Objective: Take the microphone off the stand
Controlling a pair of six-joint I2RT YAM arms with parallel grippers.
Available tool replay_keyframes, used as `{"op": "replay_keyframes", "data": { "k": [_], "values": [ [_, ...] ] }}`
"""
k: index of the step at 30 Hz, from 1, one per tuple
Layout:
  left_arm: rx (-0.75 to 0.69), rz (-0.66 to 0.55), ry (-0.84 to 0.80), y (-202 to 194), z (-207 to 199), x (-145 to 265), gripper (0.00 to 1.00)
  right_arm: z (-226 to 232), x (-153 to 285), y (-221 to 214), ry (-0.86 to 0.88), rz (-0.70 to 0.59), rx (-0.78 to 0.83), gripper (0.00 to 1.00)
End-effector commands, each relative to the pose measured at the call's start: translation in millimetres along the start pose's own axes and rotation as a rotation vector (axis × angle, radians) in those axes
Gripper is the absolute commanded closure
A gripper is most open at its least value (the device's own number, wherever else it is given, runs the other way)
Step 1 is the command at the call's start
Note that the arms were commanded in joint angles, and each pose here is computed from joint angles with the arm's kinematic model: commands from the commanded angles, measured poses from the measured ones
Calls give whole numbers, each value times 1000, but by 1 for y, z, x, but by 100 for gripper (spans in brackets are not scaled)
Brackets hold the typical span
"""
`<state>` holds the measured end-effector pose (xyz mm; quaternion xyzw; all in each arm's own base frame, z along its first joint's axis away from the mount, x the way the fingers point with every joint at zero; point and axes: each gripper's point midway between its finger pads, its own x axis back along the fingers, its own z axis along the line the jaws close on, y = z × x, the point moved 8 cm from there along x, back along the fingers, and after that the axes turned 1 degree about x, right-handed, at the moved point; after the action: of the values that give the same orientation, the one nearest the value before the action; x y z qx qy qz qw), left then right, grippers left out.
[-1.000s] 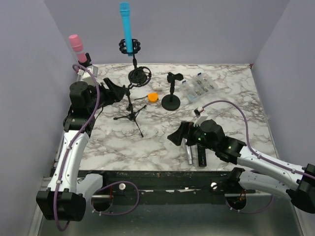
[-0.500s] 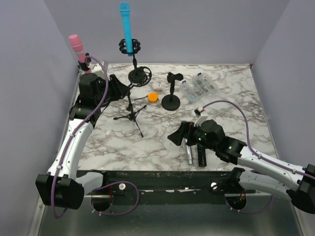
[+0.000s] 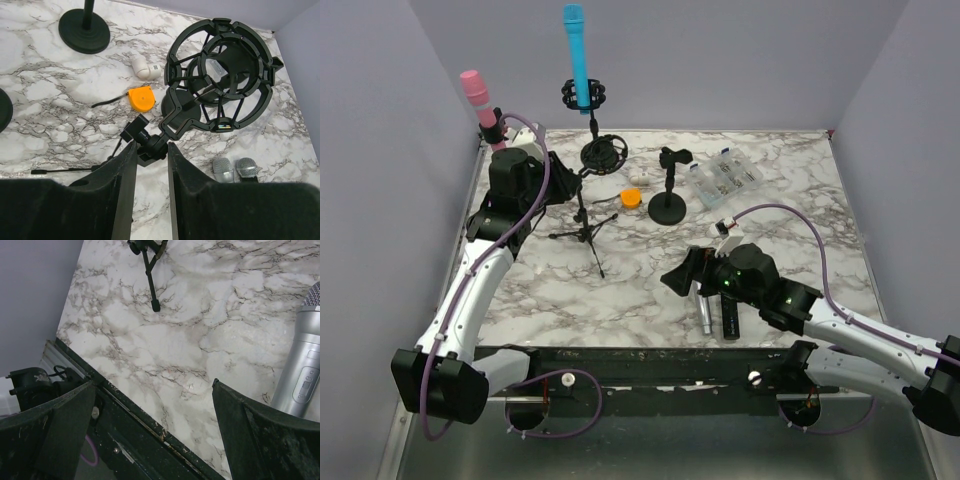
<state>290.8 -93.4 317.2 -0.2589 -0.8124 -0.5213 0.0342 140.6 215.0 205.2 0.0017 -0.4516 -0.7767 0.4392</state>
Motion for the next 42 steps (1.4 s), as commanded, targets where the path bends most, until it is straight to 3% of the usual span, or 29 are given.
{"op": "replay_keyframes", "data": {
  "k": [1, 19, 21, 24, 27, 32, 40, 42],
  "values": [
    [2, 87, 64, -27, 14, -3, 82, -1, 1, 0, -16, -4, 2, 0],
    [22, 163, 73, -78, 28, -6, 92, 0, -1, -1, -11, 6, 1, 0],
    [18, 151, 71, -74, 26, -4, 85, 0, -1, -1, -13, 6, 1, 0],
    [3, 112, 43, -64, 19, 7, 41, -1, 0, -1, -16, 5, 5, 0],
    [-16, 40, -13, -56, 11, 21, 20, -2, -1, -2, -22, 6, 6, 0],
    [-6, -39, -79, -51, 7, 41, 12, -3, -2, -4, -21, 12, 4, 0],
    [25, 10, -122, -69, 46, 26, 15, -4, -3, -6, -17, 7, 0, 0],
    [99, 36, -148, -70, 63, 16, 20, -3, -5, -6, -6, 13, -2, 0]
  ]
}}
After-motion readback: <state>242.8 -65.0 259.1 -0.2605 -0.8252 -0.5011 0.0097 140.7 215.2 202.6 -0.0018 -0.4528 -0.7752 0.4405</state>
